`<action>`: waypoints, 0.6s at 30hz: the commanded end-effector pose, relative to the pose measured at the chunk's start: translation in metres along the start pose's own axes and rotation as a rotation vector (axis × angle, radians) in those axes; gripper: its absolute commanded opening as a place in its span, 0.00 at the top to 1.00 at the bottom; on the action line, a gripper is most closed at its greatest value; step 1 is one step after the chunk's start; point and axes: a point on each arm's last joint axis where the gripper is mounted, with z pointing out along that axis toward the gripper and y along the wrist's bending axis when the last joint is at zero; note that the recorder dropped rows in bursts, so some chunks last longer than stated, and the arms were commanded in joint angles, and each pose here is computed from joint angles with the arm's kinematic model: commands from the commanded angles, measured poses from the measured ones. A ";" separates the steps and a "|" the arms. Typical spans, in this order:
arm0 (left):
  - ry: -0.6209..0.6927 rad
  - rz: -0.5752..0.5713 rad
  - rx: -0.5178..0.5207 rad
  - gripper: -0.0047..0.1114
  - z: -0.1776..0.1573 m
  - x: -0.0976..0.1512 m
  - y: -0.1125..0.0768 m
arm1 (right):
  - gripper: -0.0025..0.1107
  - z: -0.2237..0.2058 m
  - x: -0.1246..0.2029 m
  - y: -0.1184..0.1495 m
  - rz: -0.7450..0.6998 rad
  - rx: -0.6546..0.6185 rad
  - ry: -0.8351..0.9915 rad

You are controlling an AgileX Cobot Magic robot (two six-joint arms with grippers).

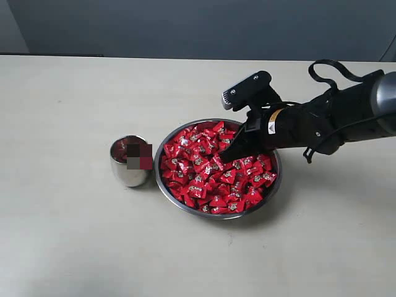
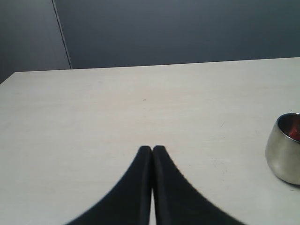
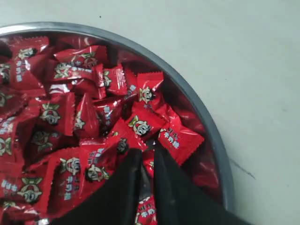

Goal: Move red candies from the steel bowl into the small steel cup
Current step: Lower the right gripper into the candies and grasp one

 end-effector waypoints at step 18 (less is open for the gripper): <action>-0.003 -0.004 0.000 0.96 0.000 0.001 0.000 | 0.62 0.001 -0.009 0.025 0.000 -0.046 -0.017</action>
